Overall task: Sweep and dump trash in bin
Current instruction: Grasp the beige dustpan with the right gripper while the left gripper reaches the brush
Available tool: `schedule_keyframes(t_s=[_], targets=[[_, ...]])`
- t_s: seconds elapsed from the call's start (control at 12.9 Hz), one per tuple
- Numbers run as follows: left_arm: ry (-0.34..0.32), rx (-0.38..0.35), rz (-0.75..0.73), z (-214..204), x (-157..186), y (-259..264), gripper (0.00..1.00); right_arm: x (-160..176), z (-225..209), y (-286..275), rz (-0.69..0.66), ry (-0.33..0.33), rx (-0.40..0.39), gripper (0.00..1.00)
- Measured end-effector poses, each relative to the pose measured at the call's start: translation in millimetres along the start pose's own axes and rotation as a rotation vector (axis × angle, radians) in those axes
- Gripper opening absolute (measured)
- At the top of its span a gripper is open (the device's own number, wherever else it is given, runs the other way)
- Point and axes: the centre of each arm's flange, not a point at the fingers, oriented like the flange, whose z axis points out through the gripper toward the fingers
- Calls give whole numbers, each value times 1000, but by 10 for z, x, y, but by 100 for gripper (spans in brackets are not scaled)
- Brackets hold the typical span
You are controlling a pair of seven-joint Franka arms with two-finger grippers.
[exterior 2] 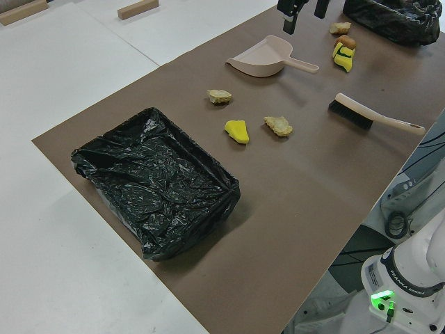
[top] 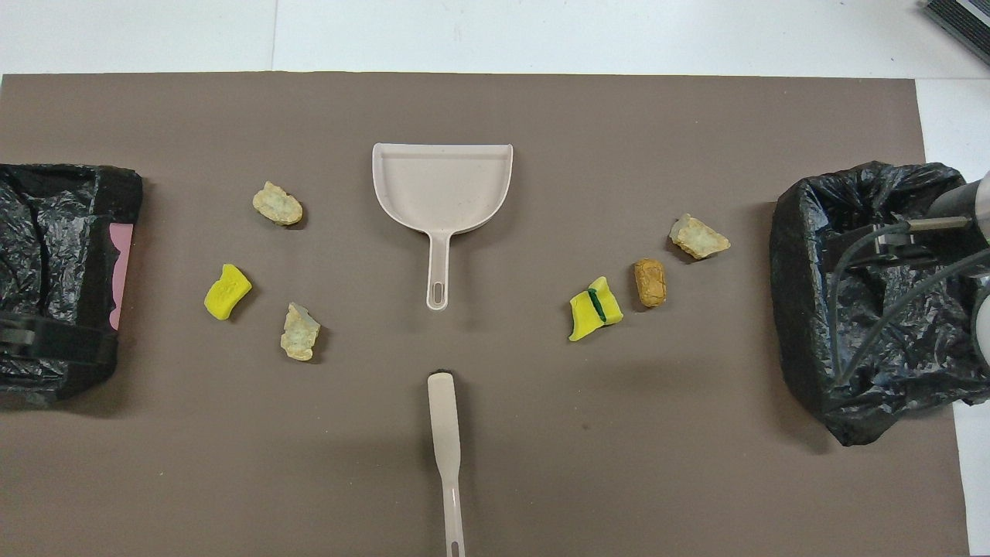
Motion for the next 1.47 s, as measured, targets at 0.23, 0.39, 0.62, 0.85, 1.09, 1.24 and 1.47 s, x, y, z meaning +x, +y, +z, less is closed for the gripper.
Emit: schedule_keyframes(t_s=[0.23, 0.39, 0.62, 0.85, 1.09, 1.24, 1.47], targets=[[-18, 14, 20, 650, -203, 791, 100, 77, 186, -231, -49, -37, 4, 100], [-24, 26, 12, 1176, -357, 1322, 100, 173, 418, -610, -118, -75, 8, 100], [-9, 38, -8, 1857, -650, 1977, 100, 360, 713, -1246, -187, -81, 15, 100], [7, 41, -19, 2309, -975, 2441, 100, 481, 1054, -1935, -166, -62, 26, 100], [19, 43, -30, 2814, -1266, 2840, 100, 430, 1349, -2677, -127, -32, 40, 100], [5, 57, -43, 3162, -1416, 3043, 100, 428, 1481, -3059, -109, -6, 58, 100], [-39, 18, -80, 3259, -1475, 3152, 86, 556, 1658, -3532, -80, 28, 93, 100]])
